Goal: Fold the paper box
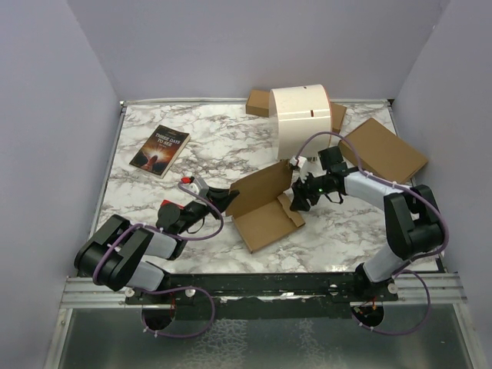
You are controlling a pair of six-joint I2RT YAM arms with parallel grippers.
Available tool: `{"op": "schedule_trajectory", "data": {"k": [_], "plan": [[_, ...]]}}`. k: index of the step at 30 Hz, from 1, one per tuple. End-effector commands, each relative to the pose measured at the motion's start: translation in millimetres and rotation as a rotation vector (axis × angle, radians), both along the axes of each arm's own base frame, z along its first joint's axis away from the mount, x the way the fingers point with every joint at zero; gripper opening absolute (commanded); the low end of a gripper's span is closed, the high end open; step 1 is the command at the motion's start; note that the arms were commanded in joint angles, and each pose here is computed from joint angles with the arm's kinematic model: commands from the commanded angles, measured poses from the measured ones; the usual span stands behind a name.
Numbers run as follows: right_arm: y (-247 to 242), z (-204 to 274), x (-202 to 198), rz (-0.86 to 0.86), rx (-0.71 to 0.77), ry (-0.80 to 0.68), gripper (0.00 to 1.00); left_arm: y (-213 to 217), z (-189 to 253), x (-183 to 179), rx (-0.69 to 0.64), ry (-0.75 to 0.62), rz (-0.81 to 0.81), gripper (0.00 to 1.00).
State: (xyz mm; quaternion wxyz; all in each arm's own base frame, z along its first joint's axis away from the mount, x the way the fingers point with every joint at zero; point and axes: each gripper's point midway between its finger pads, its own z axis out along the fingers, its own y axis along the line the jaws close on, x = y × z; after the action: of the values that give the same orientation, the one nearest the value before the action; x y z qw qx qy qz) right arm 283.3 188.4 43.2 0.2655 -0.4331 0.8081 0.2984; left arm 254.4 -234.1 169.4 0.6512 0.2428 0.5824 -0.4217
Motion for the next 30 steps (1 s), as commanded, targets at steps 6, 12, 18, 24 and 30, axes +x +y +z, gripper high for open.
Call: {"op": "schedule_trajectory", "data": {"k": [6, 12, 18, 24, 30], "plan": [[15.0, -1.6, -13.1, 0.027, 0.074, 0.09, 0.5, 5.8, 60.0, -12.2, -0.129, -0.222, 0.003, 0.0], [16.9, -8.3, -15.1, 0.033, 0.035, 0.081, 0.47, 5.1, 60.6, -11.6, -0.13, -0.221, 0.0, 0.0], [11.3, -23.4, -10.3, 0.008, -0.061, 0.055, 0.36, 6.2, 62.8, -12.0, -0.136, -0.224, 0.006, 0.0], [7.1, -30.7, -7.7, 0.006, -0.128, 0.017, 0.26, 7.5, 65.5, -13.5, -0.144, -0.228, 0.008, 0.0], [3.2, -34.0, -3.8, 0.012, -0.196, -0.041, 0.01, 9.1, 65.4, -14.5, -0.152, -0.22, 0.015, 0.0]]}}
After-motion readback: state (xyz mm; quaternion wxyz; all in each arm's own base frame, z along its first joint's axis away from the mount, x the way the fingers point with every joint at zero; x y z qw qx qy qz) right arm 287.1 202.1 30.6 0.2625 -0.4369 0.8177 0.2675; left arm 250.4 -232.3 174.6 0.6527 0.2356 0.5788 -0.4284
